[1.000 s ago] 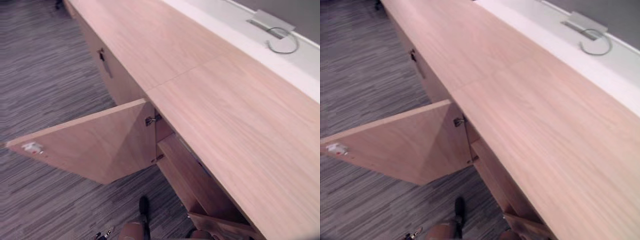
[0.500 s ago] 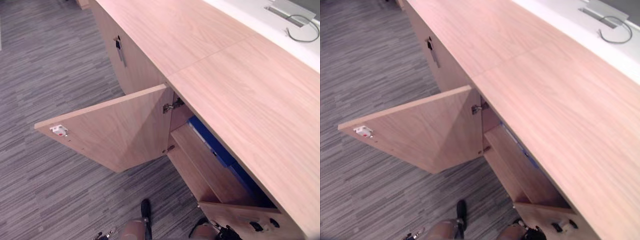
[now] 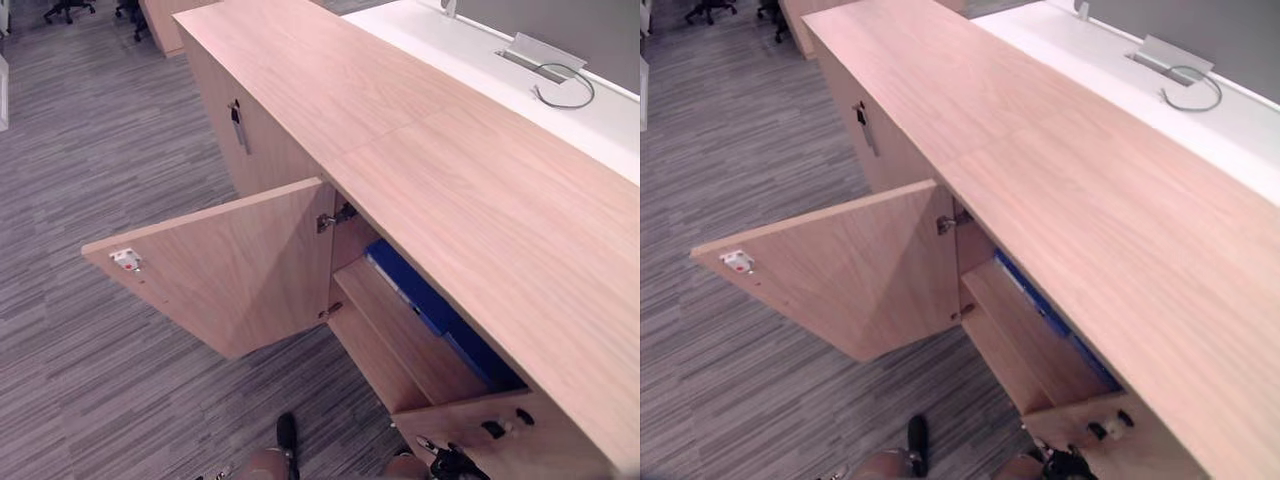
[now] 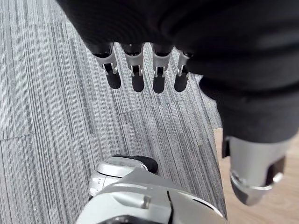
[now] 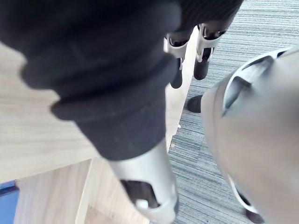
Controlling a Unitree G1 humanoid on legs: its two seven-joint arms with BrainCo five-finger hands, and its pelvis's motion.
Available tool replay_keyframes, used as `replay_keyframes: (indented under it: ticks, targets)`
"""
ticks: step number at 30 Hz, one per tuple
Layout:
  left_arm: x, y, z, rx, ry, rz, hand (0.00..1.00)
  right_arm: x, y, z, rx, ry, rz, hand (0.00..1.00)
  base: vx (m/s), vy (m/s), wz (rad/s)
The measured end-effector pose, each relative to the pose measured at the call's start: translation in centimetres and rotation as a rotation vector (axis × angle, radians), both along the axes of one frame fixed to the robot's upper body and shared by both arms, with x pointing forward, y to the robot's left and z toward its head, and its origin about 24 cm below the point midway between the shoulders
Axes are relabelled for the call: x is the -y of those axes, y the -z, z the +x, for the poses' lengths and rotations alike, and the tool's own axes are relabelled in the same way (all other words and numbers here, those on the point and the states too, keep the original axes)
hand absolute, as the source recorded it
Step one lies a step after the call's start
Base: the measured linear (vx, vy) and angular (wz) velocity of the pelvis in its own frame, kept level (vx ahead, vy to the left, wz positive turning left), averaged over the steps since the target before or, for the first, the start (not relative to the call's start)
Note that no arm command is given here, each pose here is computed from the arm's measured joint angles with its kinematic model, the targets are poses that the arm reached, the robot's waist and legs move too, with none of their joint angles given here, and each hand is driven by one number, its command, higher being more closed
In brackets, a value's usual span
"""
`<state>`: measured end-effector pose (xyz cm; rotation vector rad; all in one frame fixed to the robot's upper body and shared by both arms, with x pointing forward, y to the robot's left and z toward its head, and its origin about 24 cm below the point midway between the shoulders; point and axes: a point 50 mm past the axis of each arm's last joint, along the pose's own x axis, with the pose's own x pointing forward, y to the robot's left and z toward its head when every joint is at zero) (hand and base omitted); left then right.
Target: Walk over to the cabinet, pick up the folder, carry it to the office cabinet, place the folder inside the office cabinet, then close the office cabinet door
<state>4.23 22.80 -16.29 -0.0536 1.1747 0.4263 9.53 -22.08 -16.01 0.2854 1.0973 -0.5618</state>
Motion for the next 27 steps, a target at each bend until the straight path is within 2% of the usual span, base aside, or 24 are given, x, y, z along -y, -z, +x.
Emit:
replay_keyframes:
  ticks: [6, 16, 25, 27]
  targets:
    - [-0.1, -0.1, 0.1, -0.003, 0.029, 0.012, 0.0, -1.2, 0.3, -0.4, 0.007, 0.008, 0.043, 0.0, -0.1, 0.053, -0.05]
    - [0.3, 0.3, -2.7, -0.07, -0.027, -0.004, 0.0, -1.5, 0.7, -1.9, -0.036, -0.012, 0.047, 0.0, -0.07, -0.049, -0.04]
    - [0.1, 0.2, -2.4, -0.061, -0.035, 0.001, 0.0, -2.0, 0.8, -2.2, -0.051, -0.022, 0.054, 0.0, 0.05, -0.012, 0.04]
    - [-0.6, 0.0, -1.7, -0.038, -0.031, 0.021, 0.0, -2.4, 0.9, -2.0, -0.05, -0.024, 0.066, 0.0, 0.15, -0.027, 0.48]
